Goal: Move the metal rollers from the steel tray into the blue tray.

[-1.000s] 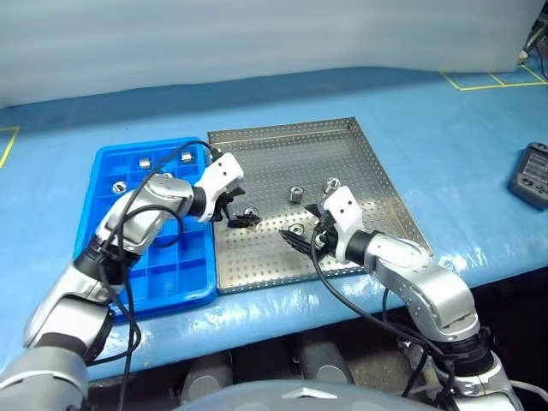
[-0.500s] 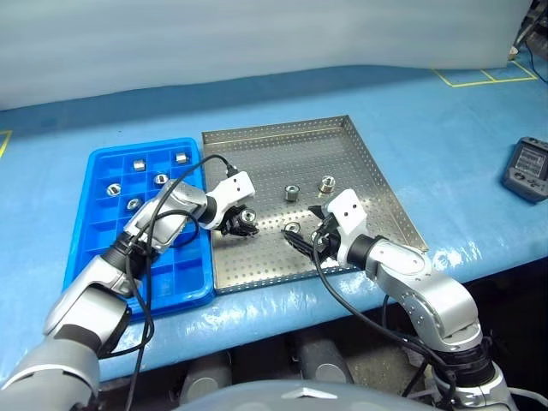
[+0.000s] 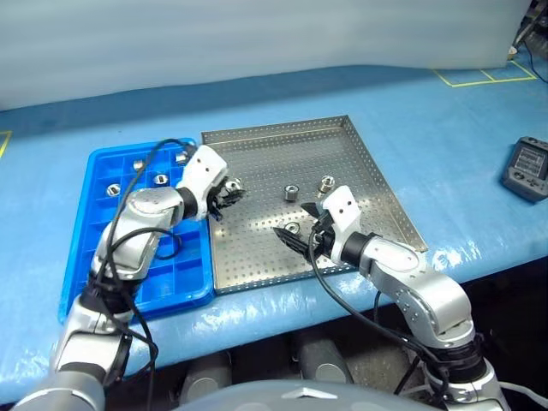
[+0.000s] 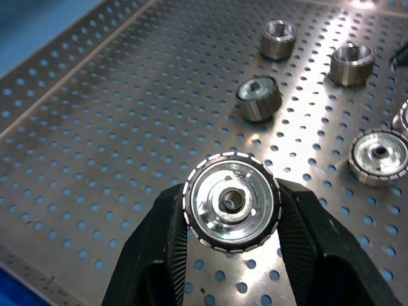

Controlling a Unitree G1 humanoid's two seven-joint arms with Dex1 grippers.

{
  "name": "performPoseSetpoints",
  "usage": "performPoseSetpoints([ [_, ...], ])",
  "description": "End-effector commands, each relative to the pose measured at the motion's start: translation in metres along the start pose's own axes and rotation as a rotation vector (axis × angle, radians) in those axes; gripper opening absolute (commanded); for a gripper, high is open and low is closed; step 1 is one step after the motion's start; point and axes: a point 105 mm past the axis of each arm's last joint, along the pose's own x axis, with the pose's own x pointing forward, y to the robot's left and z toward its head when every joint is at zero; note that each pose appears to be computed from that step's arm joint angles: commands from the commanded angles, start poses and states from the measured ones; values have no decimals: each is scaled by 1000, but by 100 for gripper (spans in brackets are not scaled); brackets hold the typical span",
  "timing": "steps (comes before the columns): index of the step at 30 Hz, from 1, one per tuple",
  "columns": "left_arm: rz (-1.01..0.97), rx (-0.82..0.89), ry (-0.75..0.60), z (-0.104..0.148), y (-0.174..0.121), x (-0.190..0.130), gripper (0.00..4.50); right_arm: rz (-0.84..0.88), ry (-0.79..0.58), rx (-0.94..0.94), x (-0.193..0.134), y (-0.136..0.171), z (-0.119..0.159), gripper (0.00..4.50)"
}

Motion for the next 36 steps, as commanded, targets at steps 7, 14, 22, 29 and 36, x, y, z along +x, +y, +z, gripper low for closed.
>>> performPoseSetpoints([
  [7, 592, -103, -77, -12, 58, -68, 169, 207, -116, -60, 15, 41, 22, 450],
  [14, 896, -196, 8, -53, 88, -100, 169, 349, -168, -96, 17, 64, 29, 450],
  [22, 977, -262, 115, -85, 94, -104, 169, 415, -181, -105, 14, 75, 28, 450],
  [29, 932, -334, 144, -92, 79, -95, 265, 388, -176, -103, 13, 73, 26, 450],
  [36, 747, -198, -130, -18, 70, -70, 447, 342, -179, -98, 10, 66, 26, 450],
])
